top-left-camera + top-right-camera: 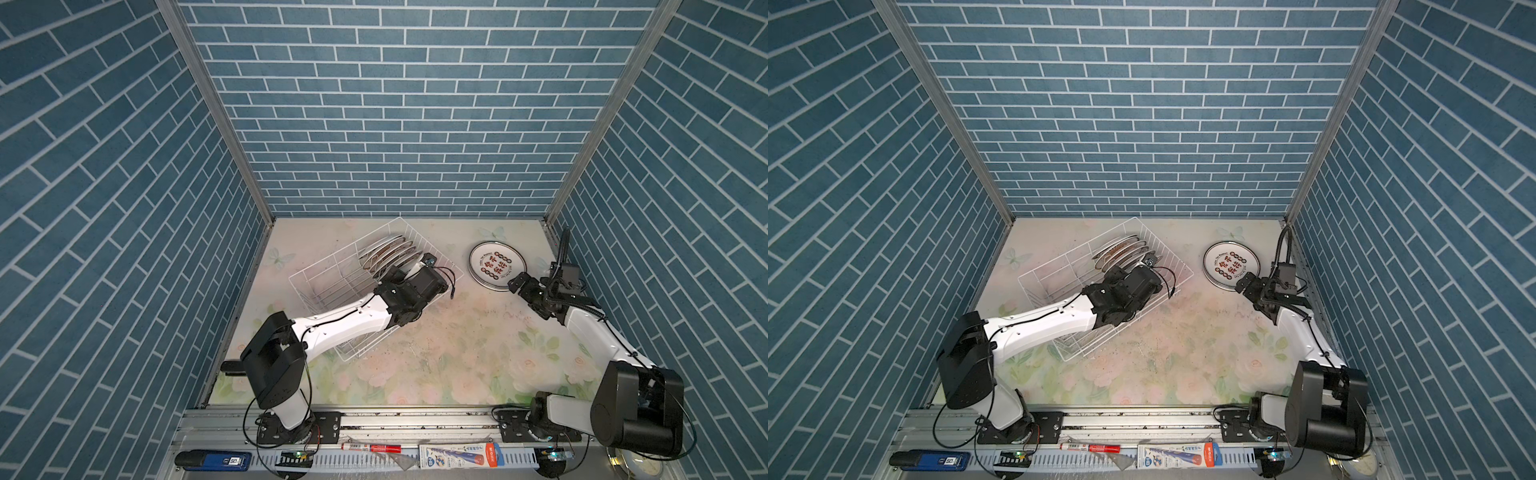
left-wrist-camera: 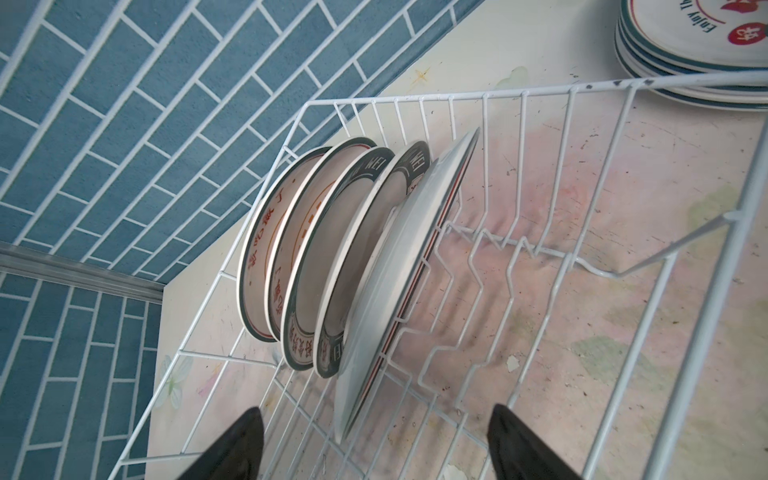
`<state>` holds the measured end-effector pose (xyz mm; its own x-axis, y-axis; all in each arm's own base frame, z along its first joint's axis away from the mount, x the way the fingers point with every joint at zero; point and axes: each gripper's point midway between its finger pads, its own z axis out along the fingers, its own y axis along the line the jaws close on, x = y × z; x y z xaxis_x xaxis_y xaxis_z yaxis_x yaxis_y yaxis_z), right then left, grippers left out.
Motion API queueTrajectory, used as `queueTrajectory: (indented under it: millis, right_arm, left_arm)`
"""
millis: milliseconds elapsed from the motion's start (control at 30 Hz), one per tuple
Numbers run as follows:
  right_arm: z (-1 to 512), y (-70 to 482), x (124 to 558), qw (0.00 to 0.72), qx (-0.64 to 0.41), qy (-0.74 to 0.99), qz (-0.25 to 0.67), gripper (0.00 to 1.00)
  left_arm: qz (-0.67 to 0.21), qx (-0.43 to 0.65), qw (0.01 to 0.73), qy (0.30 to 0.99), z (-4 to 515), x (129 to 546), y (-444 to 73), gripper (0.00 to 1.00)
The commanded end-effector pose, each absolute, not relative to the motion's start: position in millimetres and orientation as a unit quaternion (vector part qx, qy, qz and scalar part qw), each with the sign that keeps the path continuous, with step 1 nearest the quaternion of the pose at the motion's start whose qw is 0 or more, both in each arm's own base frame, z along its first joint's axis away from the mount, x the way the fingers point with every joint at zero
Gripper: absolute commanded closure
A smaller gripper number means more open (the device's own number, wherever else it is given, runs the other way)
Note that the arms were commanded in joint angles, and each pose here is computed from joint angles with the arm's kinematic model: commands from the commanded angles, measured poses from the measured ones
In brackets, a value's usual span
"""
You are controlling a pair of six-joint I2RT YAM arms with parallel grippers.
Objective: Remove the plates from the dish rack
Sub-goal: 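Lower the left gripper onto the next rack plate while the right gripper withdraws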
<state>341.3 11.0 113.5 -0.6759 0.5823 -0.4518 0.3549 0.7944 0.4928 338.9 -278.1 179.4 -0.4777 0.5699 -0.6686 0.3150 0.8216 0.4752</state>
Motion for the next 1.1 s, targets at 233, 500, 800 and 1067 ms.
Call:
queueTrajectory:
  millis: [233,500,800,1067]
  right_arm:
    - [113.2,14.8,334.6,0.308,0.237,0.902,0.187,0.01]
    - [113.5,15.1,334.6,0.309,0.235,0.902,0.189,0.01]
    - [112.5,16.4,336.1,0.307,0.235,0.902,0.194,0.01]
    - [112.7,16.3,336.0,0.308,0.234,0.902,0.193,0.01]
  left_arm:
    - [0.187,0.265,0.446,0.834,179.1,356.0,-281.9,0.28]
    - [0.191,0.263,0.439,0.838,172.3,365.6,-279.3,0.31]
    - [0.189,0.263,0.434,0.841,166.1,372.1,-278.0,0.41]
    - [0.188,0.258,0.426,0.847,157.3,382.7,-273.4,0.50]
